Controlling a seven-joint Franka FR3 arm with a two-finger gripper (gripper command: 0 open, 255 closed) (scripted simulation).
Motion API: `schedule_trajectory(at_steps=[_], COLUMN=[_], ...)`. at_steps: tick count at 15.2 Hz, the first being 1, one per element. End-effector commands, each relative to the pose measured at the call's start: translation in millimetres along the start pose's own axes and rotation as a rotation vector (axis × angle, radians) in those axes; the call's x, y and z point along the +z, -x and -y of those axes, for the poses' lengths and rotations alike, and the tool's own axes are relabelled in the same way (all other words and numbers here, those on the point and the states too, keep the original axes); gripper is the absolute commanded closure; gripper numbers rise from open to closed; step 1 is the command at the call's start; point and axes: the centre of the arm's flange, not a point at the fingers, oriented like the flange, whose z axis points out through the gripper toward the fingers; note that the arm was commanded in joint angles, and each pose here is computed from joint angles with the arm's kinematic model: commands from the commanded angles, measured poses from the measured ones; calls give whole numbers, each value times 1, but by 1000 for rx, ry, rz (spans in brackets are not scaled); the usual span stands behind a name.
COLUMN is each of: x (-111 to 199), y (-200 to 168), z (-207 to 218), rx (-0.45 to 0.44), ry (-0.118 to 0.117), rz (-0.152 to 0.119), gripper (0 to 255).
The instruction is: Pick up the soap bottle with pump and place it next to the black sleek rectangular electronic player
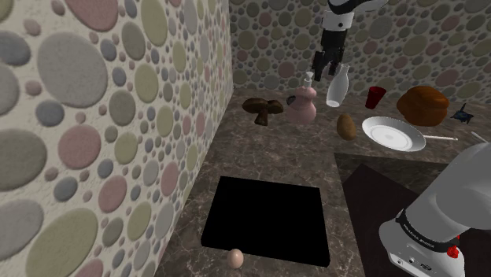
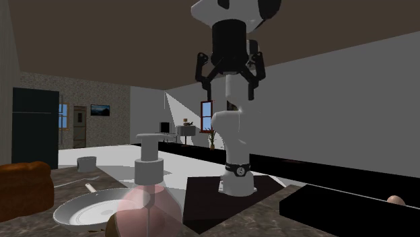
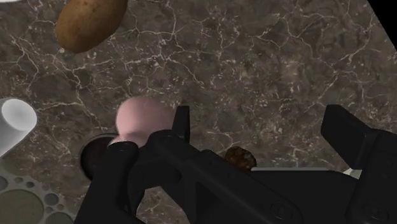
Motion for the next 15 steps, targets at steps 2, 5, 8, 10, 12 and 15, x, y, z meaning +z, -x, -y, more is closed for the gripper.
schedule_trajectory(at_steps=[2,5,8,10,12,15], x=[7,16,25,31,37,46], y=[-34,-67,-99,-121,-143,-175], z=[-24,-45,-67,-82,-97,-119], rx=[-2,-3,-5,-5,-6,-8], ry=[14,27,40,49,58,71], rz=[14,27,40,49,57,70], gripper=[0,0,0,0,0,0])
